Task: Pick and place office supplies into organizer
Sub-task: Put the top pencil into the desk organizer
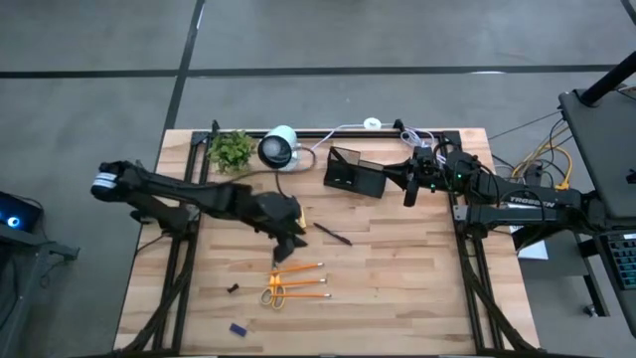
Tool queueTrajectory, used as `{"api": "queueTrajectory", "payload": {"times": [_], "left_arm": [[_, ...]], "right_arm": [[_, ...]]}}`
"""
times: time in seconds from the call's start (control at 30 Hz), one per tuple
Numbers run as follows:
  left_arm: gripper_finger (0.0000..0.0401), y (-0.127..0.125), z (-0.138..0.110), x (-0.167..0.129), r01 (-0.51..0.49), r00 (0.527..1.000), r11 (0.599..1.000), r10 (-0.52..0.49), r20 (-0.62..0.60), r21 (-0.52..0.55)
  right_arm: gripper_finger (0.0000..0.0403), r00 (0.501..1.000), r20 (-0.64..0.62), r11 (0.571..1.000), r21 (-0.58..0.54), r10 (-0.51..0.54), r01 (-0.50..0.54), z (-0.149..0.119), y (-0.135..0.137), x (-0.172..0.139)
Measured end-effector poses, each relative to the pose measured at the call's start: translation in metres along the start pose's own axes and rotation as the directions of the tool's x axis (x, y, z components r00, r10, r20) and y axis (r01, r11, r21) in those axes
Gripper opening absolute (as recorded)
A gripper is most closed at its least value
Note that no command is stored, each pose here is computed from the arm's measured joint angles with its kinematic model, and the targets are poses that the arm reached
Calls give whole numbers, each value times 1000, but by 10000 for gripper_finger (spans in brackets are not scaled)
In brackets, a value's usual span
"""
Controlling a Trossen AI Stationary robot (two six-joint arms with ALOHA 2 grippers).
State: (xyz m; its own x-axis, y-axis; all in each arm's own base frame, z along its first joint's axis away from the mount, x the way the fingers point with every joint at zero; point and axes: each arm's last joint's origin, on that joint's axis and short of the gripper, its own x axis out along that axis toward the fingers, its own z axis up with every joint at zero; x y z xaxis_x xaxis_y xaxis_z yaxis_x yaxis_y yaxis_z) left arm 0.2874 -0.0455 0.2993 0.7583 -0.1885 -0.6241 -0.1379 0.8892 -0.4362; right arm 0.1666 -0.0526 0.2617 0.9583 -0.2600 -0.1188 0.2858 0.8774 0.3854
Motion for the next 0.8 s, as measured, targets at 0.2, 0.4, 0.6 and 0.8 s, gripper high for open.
{"api": "queueTrajectory", "payload": {"times": [0.2,0.4,0.6,0.8], "left_arm": [[166,-18,-7,30,10,995,996,-1,-101,94],[166,-22,-27,55,-32,968,996,53,-247,87],[166,-19,-38,82,-92,945,996,91,-313,11],[166,-16,-50,102,-130,917,991,120,-381,-2]], "right_arm": [[57,1000,-1,1000,0,0,0,0,0,0],[57,1000,-13,1000,1,-3,3,-1,0,0],[57,999,-43,1000,-1,-15,15,-4,-2,0],[57,998,-57,1000,-1,-21,21,-5,-2,0]]}}
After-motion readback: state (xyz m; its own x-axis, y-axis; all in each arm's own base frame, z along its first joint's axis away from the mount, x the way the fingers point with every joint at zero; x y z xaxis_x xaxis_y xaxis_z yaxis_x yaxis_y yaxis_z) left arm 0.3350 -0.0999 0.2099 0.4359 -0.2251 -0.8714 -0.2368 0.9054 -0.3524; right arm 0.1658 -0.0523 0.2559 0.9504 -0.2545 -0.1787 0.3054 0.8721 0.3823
